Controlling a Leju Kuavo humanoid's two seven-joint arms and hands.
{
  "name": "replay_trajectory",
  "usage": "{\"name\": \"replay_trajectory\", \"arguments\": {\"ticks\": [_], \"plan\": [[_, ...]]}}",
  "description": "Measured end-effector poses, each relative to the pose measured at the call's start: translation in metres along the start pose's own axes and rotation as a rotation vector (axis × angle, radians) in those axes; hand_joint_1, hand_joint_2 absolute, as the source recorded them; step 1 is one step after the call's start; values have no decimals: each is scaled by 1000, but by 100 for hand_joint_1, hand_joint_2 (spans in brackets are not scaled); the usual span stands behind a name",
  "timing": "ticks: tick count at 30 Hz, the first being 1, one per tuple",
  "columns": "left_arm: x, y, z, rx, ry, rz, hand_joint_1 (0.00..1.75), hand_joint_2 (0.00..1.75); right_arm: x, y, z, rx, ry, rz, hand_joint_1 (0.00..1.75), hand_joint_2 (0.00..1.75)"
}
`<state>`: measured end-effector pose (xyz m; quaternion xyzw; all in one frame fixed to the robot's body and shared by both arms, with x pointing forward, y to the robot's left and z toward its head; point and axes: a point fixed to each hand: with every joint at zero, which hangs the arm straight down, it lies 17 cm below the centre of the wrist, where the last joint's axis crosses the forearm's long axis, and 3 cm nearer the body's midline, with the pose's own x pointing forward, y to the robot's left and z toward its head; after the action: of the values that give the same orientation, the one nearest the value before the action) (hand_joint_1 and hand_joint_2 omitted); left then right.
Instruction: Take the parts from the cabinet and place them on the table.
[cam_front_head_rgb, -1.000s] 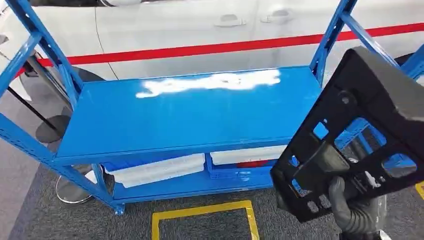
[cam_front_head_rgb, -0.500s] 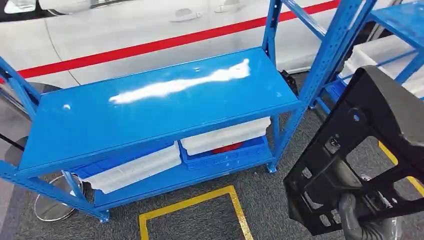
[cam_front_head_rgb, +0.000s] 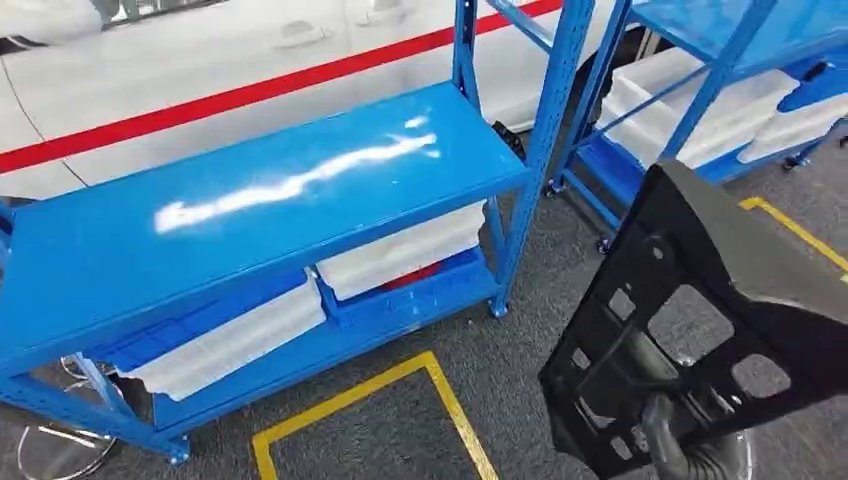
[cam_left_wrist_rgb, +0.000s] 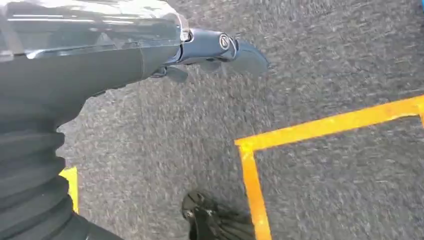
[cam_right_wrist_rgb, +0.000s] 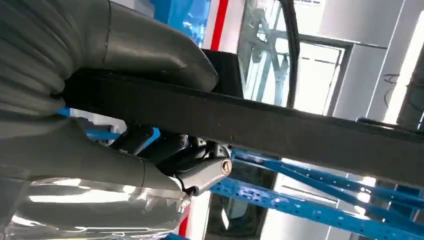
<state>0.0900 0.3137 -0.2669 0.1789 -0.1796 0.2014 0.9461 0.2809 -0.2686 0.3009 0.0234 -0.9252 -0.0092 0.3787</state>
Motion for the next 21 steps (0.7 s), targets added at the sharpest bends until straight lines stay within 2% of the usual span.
{"name": "replay_trajectory", "arguments": {"ticks": [11,21], "plan": [[-7,11,2,104,32,51,0,175,-21,-6,16,-7,63,-67,175,175],[-33,10,15,184,120,70,0,175,-40,22,25,34,118,-190,175,175]]}}
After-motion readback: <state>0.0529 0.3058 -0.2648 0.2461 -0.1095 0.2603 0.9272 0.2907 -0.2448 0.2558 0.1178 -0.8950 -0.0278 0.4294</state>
